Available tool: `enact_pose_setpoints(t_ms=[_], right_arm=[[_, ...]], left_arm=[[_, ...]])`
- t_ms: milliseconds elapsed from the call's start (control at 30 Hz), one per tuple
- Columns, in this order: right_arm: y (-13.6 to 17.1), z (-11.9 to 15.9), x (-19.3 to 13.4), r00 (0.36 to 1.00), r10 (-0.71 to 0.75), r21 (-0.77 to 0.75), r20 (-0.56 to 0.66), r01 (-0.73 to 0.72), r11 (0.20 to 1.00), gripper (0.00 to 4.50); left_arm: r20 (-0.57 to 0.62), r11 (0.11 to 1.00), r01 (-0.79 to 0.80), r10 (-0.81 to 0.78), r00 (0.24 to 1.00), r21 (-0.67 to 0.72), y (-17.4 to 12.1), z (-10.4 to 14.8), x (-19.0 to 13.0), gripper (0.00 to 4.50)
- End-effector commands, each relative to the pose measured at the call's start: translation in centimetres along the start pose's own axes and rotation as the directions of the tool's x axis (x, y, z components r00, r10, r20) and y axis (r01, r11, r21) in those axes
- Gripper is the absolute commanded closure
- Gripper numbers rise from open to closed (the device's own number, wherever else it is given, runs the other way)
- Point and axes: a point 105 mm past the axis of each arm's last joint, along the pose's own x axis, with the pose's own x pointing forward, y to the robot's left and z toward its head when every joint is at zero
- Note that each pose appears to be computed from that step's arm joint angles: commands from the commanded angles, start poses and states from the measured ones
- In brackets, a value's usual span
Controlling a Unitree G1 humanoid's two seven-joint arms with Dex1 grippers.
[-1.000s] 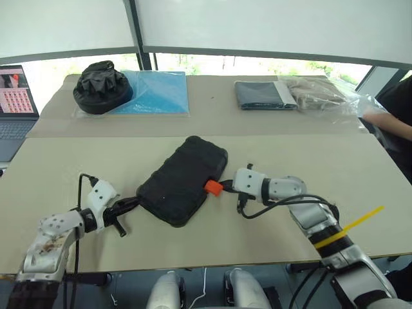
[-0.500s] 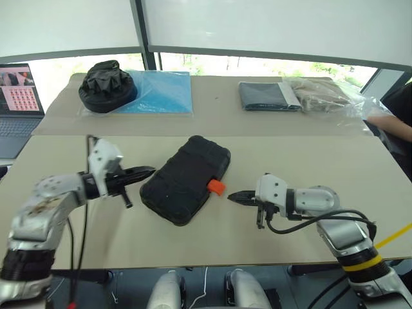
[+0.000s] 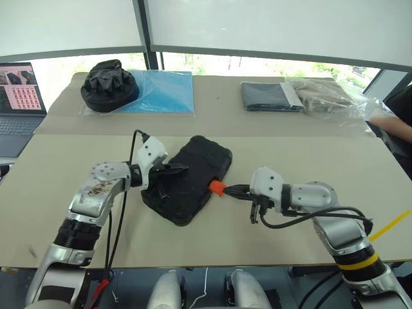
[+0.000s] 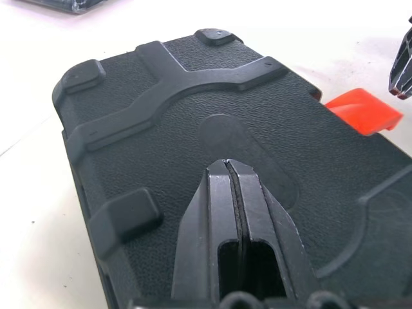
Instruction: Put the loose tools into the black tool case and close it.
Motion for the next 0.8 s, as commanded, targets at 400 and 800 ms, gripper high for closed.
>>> enact_pose_setpoints(t_ms=[400, 800], right_arm=[[0.9, -0.9, 0.4, 0.998, 0.056, 0.006, -0.028, -0.056, 0.998, 4.5], [0.7, -2.8, 1.7, 0.995, 0.046, 0.036, -0.087, -0.043, 0.998, 4.5]], left_arm=[[-0.059, 1.0, -0.018, 0.017, 0.998, -0.014, 0.1, -1.9, -0.5, 4.49], [-0.068, 1.0, -0.009, 0.008, 0.998, -0.018, 0.0, -2.3, -0.3, 4.49]])
